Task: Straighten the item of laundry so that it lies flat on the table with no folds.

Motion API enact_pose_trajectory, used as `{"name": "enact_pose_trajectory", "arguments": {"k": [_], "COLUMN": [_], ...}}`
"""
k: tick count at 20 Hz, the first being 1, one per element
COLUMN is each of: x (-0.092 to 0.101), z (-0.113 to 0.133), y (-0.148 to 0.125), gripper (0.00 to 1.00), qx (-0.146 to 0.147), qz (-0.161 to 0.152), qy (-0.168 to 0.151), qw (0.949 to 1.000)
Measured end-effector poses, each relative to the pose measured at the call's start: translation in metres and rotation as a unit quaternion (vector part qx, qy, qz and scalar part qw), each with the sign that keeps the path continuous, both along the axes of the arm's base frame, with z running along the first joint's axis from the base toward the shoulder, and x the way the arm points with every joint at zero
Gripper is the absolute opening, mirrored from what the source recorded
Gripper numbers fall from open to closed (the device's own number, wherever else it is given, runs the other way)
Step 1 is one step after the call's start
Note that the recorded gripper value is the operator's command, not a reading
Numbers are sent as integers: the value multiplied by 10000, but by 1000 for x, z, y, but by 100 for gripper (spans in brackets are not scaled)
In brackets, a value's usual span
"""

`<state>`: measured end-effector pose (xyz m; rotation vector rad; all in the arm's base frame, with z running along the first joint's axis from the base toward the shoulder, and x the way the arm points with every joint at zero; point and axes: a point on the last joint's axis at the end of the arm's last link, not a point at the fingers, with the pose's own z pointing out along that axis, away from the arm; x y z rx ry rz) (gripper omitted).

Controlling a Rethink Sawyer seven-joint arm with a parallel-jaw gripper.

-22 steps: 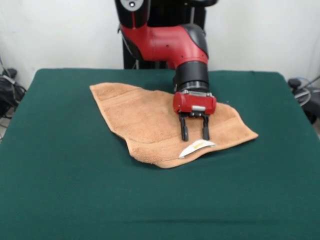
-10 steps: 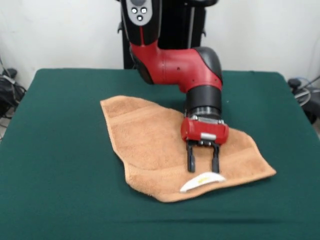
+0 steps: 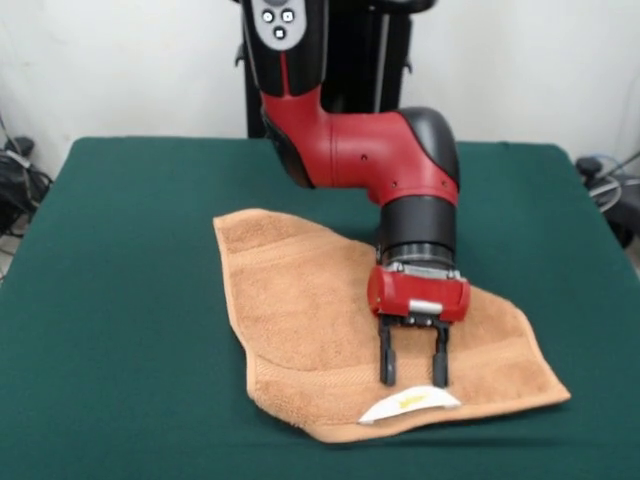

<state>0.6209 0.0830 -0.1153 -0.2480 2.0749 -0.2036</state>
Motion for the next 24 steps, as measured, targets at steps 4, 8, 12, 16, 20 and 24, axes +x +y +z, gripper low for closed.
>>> {"name": "enact_pose_trajectory", "arguments": {"k": [4,8,12,16,20,24], "x": [9,13,16,17,16,14], "z": [1,7,18,29,41,45], "y": [0,2,4,3,1,-3], "gripper": [100,100,100,100,100,100], "qx": [36,153,358,520,747,845], "qz": [-96,-292,-639,-849,-968,-956], "qy": [64,325,879,1424,2106,2418], "qw": [9999,9989,9934,9848,9699,9619]}}
